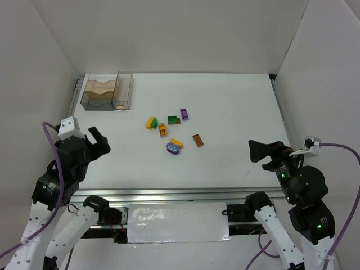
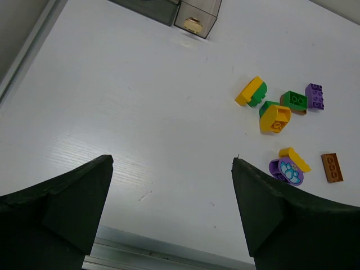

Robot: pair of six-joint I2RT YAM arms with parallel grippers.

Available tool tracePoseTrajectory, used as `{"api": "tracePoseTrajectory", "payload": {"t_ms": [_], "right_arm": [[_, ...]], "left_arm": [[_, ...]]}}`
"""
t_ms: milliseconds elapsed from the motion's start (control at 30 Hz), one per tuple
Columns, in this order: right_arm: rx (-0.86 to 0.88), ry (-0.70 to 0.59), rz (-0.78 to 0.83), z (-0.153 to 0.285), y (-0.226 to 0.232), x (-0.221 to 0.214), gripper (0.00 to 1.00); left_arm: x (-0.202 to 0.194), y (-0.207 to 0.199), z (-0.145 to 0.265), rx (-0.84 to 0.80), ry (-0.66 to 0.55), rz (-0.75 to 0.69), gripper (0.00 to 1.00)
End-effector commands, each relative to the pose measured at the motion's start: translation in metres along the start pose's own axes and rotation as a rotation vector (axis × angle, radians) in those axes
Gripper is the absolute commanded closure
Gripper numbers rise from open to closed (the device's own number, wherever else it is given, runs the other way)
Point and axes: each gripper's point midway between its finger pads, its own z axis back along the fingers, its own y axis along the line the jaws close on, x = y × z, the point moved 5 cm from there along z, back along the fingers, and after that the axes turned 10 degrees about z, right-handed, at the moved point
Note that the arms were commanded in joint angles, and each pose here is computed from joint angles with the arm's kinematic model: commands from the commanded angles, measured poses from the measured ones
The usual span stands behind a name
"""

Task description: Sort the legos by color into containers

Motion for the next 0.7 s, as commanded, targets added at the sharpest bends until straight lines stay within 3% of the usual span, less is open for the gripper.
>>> {"api": "tracePoseTrajectory", "payload": {"t_ms": [0, 333, 467, 567, 600, 667], "right_arm": [[-0.008, -0.041, -0.023, 0.002, 0.0, 0.008, 0.0], [0.148, -0.105, -0.014, 0.01, 0.014, 0.005, 0.0], [0.079, 0.023, -0.015, -0.011, 0.01, -0.01, 0.0], [0.067, 0.125, -0.013, -0.025, 0.011, -0.023, 0.0], [0.096, 0.148, -0.015, -0.028, 0.015, -0.027, 0.0], [0.127, 0.195, -0.013, -0.035, 0.019, -0.036, 0.0]], "left_arm": [[0.006, -0.002, 0.0, -0.001, -0.029, 0.021, 0.0], [0.003, -0.005, 0.002, -0.037, -0.017, 0.042, 0.0], [-0.003, -0.013, 0.0, -0.039, 0.032, 0.126, 0.01], [-0.032, -0.041, -0.018, -0.146, 0.195, 0.212, 0.01], [-0.049, -0.054, -0.026, -0.178, 0.313, 0.255, 0.01], [-0.08, -0.063, -0.042, -0.191, 0.433, 0.28, 0.01]]}}
